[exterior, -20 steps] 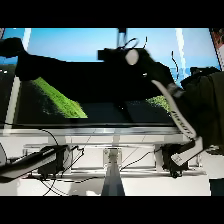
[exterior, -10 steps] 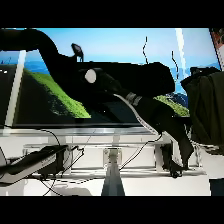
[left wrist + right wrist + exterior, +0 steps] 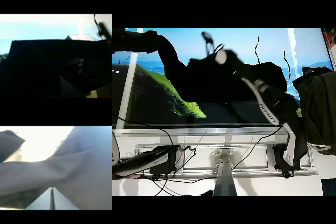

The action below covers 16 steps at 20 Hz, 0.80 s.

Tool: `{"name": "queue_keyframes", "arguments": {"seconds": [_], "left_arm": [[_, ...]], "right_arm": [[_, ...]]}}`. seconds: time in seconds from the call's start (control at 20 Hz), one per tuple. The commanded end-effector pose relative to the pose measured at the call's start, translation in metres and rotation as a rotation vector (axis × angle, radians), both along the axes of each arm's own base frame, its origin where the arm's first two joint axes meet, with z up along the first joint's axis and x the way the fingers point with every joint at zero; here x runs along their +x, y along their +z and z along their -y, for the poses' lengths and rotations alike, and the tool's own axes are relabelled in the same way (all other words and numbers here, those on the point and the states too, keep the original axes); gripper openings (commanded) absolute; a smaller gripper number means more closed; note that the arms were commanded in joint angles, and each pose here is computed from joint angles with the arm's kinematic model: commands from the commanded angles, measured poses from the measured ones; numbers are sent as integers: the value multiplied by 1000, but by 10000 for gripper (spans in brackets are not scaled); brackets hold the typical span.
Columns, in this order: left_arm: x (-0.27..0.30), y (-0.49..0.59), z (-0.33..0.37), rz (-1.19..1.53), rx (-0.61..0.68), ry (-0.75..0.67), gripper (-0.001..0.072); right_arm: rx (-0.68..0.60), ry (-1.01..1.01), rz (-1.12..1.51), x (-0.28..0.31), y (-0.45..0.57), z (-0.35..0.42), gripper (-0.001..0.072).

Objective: Fold the clothes and pants, and hang the long-sleeved shirts on hangers.

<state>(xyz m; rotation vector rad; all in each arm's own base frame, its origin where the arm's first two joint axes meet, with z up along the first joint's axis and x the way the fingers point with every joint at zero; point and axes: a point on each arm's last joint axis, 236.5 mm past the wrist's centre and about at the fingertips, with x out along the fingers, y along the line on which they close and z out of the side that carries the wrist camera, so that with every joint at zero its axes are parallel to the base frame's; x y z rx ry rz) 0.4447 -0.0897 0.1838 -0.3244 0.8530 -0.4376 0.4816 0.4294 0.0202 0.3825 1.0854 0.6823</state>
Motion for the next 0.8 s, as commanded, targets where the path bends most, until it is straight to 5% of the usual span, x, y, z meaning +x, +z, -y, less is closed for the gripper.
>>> {"name": "queue_keyframes", "arguments": {"seconds": [0.0, 0.25, 0.4, 0.75], "left_arm": [[28, 3, -8, 60, -35, 78, 12], [44, 66, -70, 255, -87, 322, 12], [28, 51, -75, 199, 17, 301, 12], [14, -63, 58, -2, -75, 157, 14]], "right_arm": [[-136, -60, 16, 37, 23, 113, 21], [-152, -161, 134, 68, 87, 211, 21], [-145, -206, 168, 72, 109, 237, 21], [-157, -186, 142, 62, 110, 238, 21]]}}
